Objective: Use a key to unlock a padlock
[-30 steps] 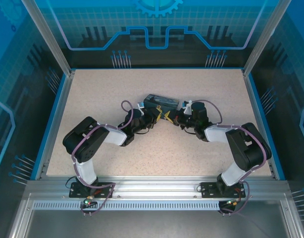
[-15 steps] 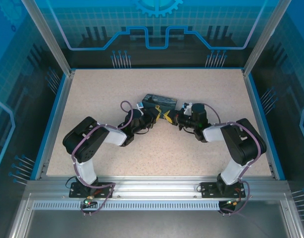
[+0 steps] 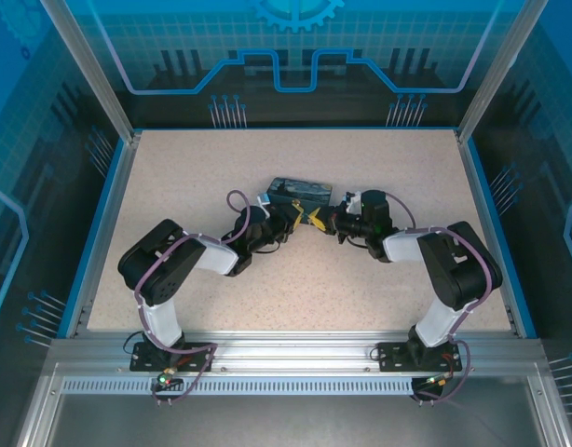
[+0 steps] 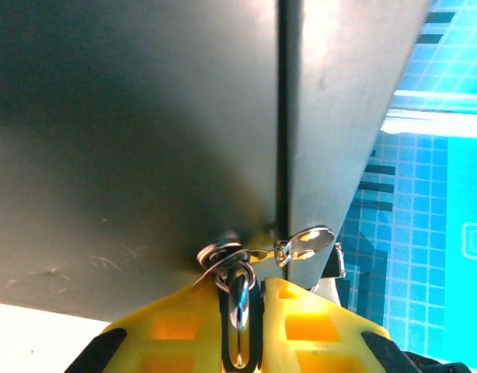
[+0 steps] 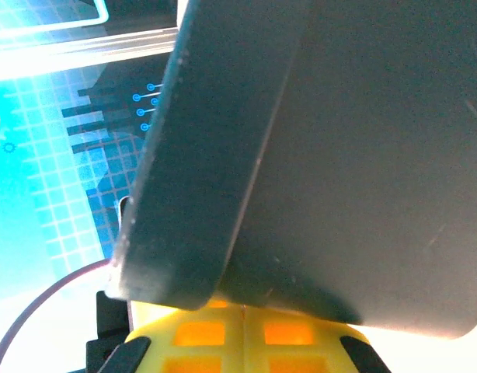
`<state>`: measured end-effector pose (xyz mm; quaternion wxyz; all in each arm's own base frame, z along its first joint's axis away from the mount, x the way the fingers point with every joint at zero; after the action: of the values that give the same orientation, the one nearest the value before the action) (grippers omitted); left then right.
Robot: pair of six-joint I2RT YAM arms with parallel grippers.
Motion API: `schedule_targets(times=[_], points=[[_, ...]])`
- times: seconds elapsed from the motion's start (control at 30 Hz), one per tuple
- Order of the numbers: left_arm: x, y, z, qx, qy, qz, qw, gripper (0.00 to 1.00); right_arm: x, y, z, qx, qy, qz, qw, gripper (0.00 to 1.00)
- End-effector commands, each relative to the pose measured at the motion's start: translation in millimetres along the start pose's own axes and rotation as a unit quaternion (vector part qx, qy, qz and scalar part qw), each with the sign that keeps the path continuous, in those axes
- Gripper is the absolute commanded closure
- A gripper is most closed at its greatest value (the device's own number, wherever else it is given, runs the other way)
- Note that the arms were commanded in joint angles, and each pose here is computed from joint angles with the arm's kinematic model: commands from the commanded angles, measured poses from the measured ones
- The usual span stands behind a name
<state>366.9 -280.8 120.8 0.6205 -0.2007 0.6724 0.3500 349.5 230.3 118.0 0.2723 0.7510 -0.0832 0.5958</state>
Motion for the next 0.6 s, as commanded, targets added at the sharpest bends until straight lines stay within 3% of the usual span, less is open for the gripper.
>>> schedule_targets(times=[0.0, 0.57], points=[[-17.1, 3.2, -53.3, 0.112, -0.026, -0.046, 0.992, 1.0, 27.8, 0.5, 7.8, -0.01, 0.026, 0.017, 0.999, 1.0], [-22.6, 0.5, -56.0, 0.115, -0.02, -0.059, 0.991, 1.0, 20.2, -19.4, -1.8, -0.006, 0.045, 0.042, 0.998, 1.0]])
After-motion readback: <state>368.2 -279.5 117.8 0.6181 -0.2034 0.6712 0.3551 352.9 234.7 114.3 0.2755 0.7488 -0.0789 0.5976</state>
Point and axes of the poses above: each hand's point on the last joint's axis, 136 mm out from that joint toward the fingers, its own y axis back along the fingers, its own x axis along the line the jaws close on, z = x × y, the point moved 2 cm from there along y, back along the fingers, and after that the axes turned 2 degrees about -y, right-handed, at the moved point
